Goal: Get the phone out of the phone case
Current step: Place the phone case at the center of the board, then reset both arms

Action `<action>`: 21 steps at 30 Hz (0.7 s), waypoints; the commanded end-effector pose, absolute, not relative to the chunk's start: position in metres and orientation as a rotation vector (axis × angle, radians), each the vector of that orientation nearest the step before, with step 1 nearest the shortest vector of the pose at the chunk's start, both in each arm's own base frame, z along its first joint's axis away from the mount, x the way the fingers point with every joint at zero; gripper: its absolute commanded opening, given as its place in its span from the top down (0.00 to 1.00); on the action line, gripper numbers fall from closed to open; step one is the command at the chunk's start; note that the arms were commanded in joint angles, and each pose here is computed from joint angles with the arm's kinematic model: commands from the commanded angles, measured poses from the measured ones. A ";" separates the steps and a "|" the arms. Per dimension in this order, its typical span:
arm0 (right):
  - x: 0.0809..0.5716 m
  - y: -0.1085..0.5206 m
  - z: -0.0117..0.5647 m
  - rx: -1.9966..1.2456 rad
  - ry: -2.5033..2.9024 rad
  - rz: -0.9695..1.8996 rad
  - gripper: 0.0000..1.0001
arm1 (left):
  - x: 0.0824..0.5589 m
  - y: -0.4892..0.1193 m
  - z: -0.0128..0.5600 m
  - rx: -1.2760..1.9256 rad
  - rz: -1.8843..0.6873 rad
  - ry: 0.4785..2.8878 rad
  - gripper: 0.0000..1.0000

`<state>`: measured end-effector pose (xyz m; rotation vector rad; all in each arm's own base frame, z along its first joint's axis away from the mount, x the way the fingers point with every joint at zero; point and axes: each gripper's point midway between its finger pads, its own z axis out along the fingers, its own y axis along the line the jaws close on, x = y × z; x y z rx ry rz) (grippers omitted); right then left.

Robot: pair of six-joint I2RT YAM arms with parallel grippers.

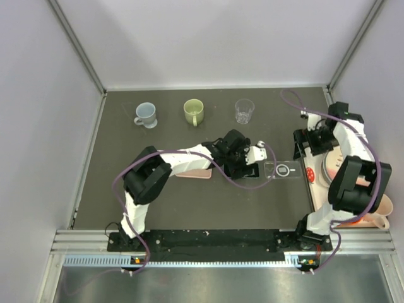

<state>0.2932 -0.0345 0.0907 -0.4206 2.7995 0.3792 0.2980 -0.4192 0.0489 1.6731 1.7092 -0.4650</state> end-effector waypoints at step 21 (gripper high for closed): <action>0.291 0.015 0.292 -0.391 1.947 0.268 0.01 | 0.318 -0.197 0.268 0.956 -0.264 1.697 0.01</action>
